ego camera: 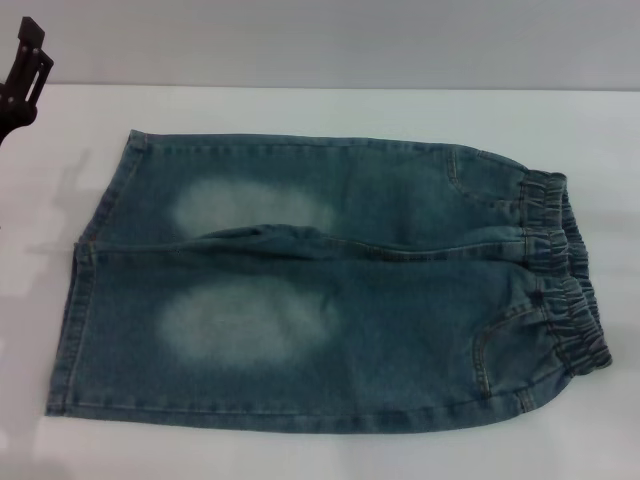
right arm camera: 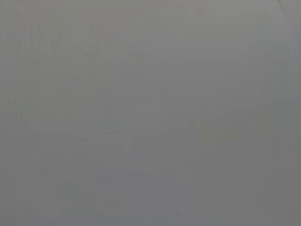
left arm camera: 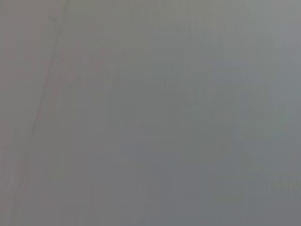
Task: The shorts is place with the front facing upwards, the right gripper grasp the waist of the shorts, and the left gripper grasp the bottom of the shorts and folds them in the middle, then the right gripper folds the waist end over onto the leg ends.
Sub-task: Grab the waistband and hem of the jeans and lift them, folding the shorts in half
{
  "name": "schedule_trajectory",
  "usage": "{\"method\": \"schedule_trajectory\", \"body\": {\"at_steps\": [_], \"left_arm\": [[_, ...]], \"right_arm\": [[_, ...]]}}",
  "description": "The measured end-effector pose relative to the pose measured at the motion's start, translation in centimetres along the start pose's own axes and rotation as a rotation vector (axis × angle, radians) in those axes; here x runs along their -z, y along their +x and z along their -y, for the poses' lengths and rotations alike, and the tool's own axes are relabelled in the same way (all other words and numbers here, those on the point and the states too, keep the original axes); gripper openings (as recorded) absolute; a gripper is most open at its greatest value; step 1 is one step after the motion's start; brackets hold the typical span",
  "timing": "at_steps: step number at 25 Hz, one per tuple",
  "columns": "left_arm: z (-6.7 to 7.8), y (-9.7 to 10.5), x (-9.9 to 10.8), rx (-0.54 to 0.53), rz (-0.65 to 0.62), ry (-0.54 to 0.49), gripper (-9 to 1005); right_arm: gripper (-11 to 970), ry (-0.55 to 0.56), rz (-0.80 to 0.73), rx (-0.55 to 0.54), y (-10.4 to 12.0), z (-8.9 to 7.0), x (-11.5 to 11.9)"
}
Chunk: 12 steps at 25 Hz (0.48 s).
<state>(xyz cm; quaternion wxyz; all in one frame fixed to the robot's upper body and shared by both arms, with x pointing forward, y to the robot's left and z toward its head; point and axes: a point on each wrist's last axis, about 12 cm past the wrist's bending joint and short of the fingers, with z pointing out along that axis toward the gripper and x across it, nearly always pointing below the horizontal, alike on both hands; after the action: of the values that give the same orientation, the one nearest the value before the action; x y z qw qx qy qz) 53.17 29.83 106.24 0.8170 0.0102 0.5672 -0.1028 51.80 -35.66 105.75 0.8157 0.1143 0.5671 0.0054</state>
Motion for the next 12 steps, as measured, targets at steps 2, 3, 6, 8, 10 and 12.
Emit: {"method": "schedule_trajectory", "body": {"at_steps": [2, 3, 6, 8, 10, 12], "left_arm": [[0.05, -0.03, -0.17, 0.000, 0.002, 0.003, 828], [0.05, -0.04, -0.21, 0.000, 0.003, 0.004, 828], [0.03, -0.06, -0.27, -0.001, 0.004, 0.004, 827], [0.01, -0.07, -0.32, -0.001, 0.004, 0.003, 826], [-0.07, -0.07, -0.32, 0.000, 0.005, -0.007, 826], [-0.36, -0.03, -0.24, 0.012, 0.007, -0.049, 825]], "right_arm": [[515, 0.001, 0.000, 0.000, 0.00, 0.01, 0.00], [515, 0.001, 0.000, 0.000, 0.00, 0.02, 0.00], [516, 0.011, 0.002, -0.004, -0.03, 0.16, 0.08], [516, 0.020, 0.004, -0.008, -0.05, 0.29, 0.13], [515, 0.027, 0.006, -0.011, -0.06, 0.36, 0.16], [515, 0.030, 0.006, -0.013, -0.05, 0.37, 0.17]]}}
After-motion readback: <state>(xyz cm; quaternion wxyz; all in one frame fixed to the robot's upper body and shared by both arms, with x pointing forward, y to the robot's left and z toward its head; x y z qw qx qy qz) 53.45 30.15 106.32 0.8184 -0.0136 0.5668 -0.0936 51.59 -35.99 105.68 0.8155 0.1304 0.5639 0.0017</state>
